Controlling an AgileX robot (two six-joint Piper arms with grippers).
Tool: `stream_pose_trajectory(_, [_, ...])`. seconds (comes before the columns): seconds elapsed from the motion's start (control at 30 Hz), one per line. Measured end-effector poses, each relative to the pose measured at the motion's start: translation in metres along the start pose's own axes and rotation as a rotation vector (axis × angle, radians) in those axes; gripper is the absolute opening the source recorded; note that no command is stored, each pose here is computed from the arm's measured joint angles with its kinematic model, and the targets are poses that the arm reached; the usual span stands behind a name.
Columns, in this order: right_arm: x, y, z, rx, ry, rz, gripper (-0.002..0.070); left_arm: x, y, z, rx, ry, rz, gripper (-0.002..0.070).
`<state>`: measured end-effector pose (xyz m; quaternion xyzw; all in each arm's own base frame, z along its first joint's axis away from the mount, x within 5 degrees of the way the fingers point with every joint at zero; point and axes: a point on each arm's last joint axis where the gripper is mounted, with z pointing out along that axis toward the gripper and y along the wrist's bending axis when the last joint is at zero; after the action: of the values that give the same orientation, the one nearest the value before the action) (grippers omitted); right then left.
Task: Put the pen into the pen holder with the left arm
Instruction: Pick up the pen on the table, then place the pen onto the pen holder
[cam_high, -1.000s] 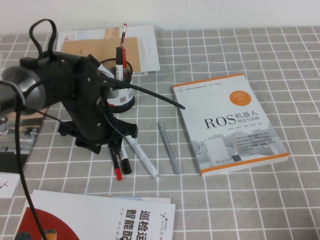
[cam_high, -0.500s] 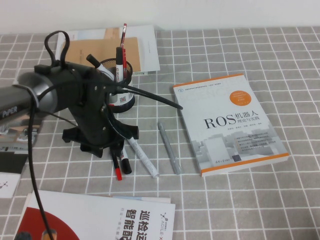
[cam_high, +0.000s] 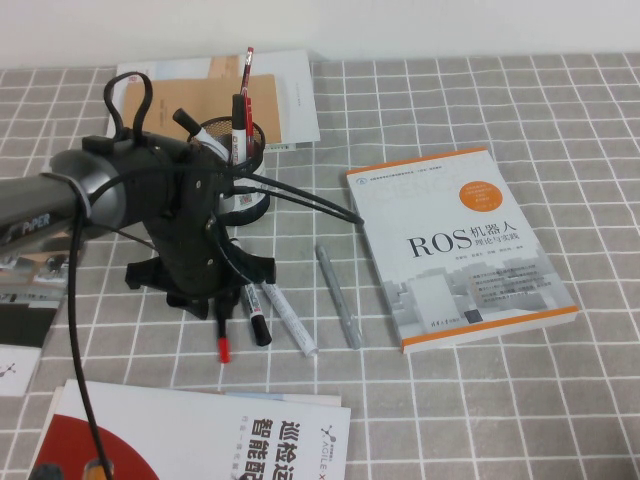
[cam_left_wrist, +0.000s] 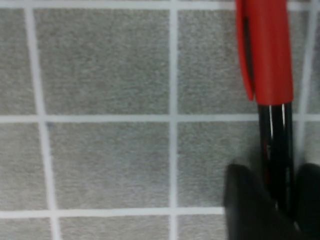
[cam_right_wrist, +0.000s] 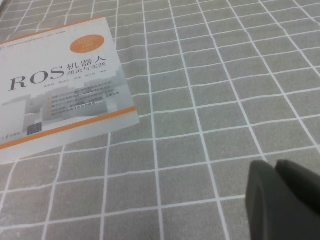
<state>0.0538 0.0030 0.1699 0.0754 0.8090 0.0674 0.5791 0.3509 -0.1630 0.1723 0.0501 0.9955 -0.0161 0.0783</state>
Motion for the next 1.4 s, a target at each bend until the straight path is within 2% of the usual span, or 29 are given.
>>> stream_pose_trajectory(0.13, [0.0,0.0,0.0,0.0,0.0,0.0,-0.0015,0.0,0.002,0.0,-0.023,0.005,0.041,0.0062])
stream_pose_trajectory(0.43, [0.0,0.0,0.0,0.0,0.0,0.0,-0.0015,0.002,0.004,-0.005,-0.041,0.029,0.147,0.006])
stream_pose_trajectory(0.6, [0.0,0.0,0.0,0.0,0.0,0.0,-0.0015,0.008,0.008,-0.035,-0.038,-0.038,0.19,0.006])
stream_pose_trajectory(0.8, [0.0,0.0,0.0,0.0,0.0,0.0,-0.0015,0.035,-0.003,-0.073,0.033,-0.25,0.264,0.006])
stream_pose_trajectory(1.0, [0.0,0.0,0.0,0.0,0.0,0.0,-0.0015,0.05,0.003,-0.085,0.131,-0.582,0.286,0.006])
stream_pose_trajectory(1.17, [0.0,0.0,0.0,0.0,0.0,0.0,-0.0015,0.035,0.015,-0.09,0.198,-0.873,0.245,0.006])
stream_pose_trajectory(1.4, [0.0,0.0,0.0,0.0,0.0,0.0,-0.0015,0.003,0.02,-0.092,0.297,-1.264,0.21,0.006])
